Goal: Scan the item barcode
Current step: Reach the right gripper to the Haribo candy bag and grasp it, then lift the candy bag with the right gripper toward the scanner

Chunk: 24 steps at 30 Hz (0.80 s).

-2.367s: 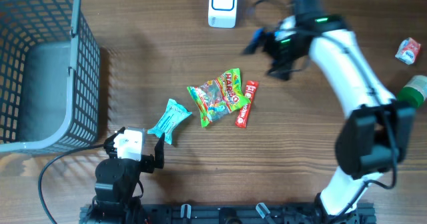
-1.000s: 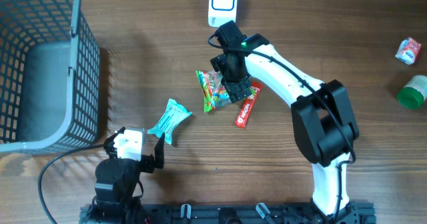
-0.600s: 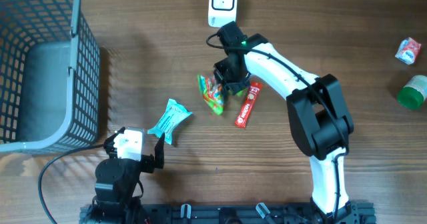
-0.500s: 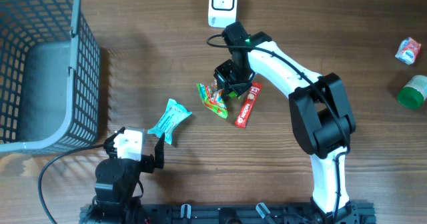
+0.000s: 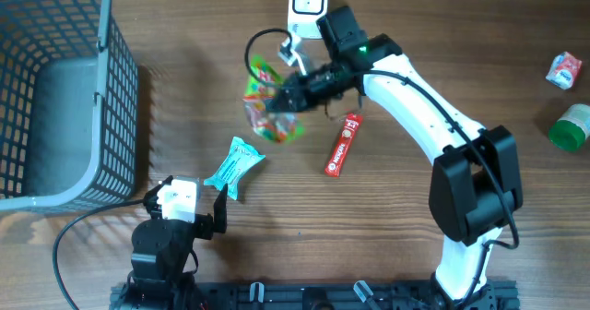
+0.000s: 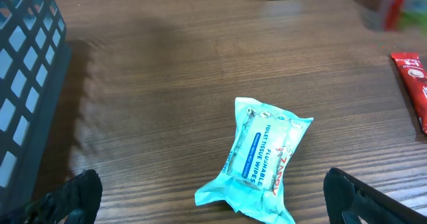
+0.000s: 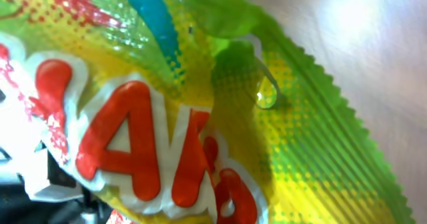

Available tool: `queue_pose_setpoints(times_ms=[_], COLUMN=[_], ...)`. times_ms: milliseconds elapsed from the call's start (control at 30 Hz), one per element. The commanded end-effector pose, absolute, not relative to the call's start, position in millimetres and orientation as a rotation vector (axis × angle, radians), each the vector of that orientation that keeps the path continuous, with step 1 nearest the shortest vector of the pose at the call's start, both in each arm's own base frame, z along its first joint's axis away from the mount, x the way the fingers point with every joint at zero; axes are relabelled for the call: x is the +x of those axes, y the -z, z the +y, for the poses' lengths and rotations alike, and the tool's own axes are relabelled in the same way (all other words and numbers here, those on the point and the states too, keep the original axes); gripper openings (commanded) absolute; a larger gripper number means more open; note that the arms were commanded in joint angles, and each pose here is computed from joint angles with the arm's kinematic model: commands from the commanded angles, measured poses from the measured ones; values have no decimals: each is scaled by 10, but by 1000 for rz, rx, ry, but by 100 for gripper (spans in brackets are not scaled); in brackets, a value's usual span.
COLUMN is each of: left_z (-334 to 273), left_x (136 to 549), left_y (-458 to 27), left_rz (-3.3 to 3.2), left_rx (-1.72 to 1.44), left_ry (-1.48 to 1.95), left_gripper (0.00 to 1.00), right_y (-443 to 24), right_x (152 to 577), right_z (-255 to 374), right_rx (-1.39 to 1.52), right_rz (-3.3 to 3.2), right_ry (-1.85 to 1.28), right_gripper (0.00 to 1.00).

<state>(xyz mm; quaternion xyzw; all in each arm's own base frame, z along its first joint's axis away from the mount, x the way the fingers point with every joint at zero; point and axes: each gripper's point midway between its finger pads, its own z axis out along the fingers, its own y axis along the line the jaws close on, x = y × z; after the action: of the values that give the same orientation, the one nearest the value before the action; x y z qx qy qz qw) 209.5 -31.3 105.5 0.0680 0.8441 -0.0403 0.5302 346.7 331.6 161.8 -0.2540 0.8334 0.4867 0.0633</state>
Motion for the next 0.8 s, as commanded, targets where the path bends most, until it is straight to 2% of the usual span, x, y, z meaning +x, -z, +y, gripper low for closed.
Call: queue_pose_setpoints(times_ms=[0,67,167,233,367,767], left_z=[-321,-320,-320,-321,-321,-321], left_x=[2095,2095,2095,2095,2095,2095], left_y=[-1038,-1038,-1038,-1038,-1038,-1038], left_rz=[2014,2014,2014,2014,2014,2014], left_rx=[182,181,181,182,182,182], left_ry=[88,88,88,88,88,88], left_gripper=[100,100,100,100,100,100], right_y=[-2491,-2784,-2865,-2860,-2820,-2820], right_x=[3229,3138,3106,3109,3090,3087], right_z=[3541,3517,3499,3498,3481,3483], right_rx=[-1143,-1193,-849,-819,-407,-383], right_rz=[1851,1721,2182,2214,2583,2604], right_ry=[-1911,-2084,-2387,-2400,-2534,-2540], right_gripper=[4,4,4,4,4,4])
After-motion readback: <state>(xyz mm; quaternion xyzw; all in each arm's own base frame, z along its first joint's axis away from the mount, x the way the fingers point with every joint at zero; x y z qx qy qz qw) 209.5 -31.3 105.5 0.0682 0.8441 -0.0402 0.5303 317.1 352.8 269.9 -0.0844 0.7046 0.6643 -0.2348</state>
